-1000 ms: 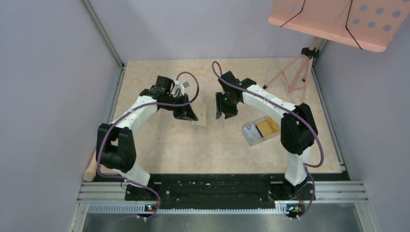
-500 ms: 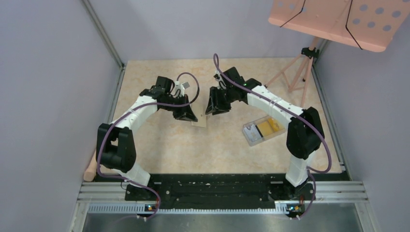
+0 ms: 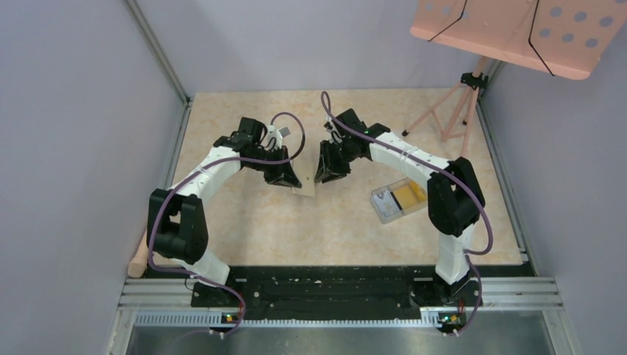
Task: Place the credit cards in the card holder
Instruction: Open the card holder at the center of the board.
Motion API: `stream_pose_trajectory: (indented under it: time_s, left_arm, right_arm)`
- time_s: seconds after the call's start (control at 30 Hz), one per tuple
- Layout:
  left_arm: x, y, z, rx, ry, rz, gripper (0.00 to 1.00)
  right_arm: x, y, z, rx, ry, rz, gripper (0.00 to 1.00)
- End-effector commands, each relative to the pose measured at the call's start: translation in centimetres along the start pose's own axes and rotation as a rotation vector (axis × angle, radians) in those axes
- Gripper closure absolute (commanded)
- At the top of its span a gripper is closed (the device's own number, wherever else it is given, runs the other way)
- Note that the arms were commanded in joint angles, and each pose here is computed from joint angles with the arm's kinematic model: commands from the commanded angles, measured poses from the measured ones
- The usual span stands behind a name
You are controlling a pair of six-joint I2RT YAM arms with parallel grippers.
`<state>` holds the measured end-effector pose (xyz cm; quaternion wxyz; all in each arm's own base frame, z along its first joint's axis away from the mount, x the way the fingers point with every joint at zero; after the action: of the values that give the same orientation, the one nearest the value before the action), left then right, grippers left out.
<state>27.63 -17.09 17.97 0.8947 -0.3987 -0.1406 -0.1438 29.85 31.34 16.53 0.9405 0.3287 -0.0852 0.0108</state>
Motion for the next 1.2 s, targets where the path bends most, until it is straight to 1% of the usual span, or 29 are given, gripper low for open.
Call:
stream_pose_trajectory:
  time_s: [0.0, 0.07, 0.17, 0.3, 0.33, 0.37, 0.43, 0.47, 0.5, 0.57, 0.63, 0.77, 0.9, 1.1, 1.17]
  left_arm:
    - [1.4, -1.1, 0.8, -0.024, -0.043, -0.069, 1.0]
    - [1.4, -1.1, 0.8, -0.024, -0.042, -0.068, 1.0]
    - [1.4, -1.1, 0.8, -0.023, -0.041, -0.068, 1.0]
    - [1.5, -1.1, 0.8, -0.018, -0.048, -0.072, 1.0]
    - [1.5, -1.1, 0.8, -0.013, -0.049, -0.074, 0.96]
    - [1.5, -1.1, 1.0, -0.003, -0.055, -0.08, 0.82]
    - [1.9, -0.9, 1.5, 0.045, -0.086, -0.11, 0.43]
    - [2.1, -1.0, 2.0, 0.072, -0.11, -0.132, 0.34]
    - [2.4, -1.2, 2.7, 0.104, -0.144, -0.164, 0.28]
    - [3.1, -1.3, 3.9, 0.174, -0.212, -0.214, 0.22]
    - [3.9, -1.4, 5.0, 0.236, -0.285, -0.269, 0.21]
    - [5.1, -2.4, 6.7, 0.245, -0.397, -0.396, 0.2]
    - [5.7, -2.6, 7.7, 0.274, -0.437, -0.474, 0.2]
    - [5.6, -1.3, 9.9, 0.45, -0.511, -0.448, 0.2]
    - [5.4, -0.8, 10.2, 0.486, -0.529, -0.449, 0.2]
  right_arm:
    - [0.1, 0.0, -0.6, 0.022, 0.011, 0.006, 0.7]
    - [0.2, 0.0, -0.8, 0.03, 0.01, 0.008, 0.8]
    - [0.2, 0.3, -0.8, 0.048, 0.011, 0.007, 0.99]
    - [0.4, 0.8, -0.4, 0.068, 0.001, 0.024, 1.0]
    - [0.5, 1.1, 0.0, 0.077, -0.007, 0.036, 1.0]
    - [0.6, 1.5, 0.5, 0.091, -0.017, 0.056, 1.0]
    - [1.2, 2.6, 1.7, 0.125, -0.043, 0.104, 1.0]
    - [1.4, 3.1, 2.4, 0.149, -0.049, 0.137, 1.0]
    - [1.5, 3.8, 3.1, 0.178, -0.05, 0.174, 1.0]
    - [1.5, 5.0, 4.4, 0.236, -0.035, 0.26, 1.0]
    - [1.4, 6.2, 5.4, 0.291, -0.015, 0.317, 1.0]
    - [1.1, 7.6, 6.9, 0.366, 0.014, 0.4, 1.0]
    - [0.9, 8.4, 8.0, 0.411, 0.021, 0.436, 1.0]
    - [1.3, 8.4, 10.0, 0.426, -0.023, 0.449, 1.0]
    - [1.6, 8.3, 10.7, 0.438, -0.034, 0.447, 1.0]
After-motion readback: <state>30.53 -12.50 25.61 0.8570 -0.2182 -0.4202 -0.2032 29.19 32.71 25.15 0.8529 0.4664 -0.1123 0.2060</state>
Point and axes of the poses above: each gripper's point midway between its finger pads, its own z axis back along the fingers, its own y axis along the line the jaws close on, x = y × z, the point moved 5 cm from there along z, back along the fingers, and after that the axes turned 9 degrees about -z, right-handed, at the moved point
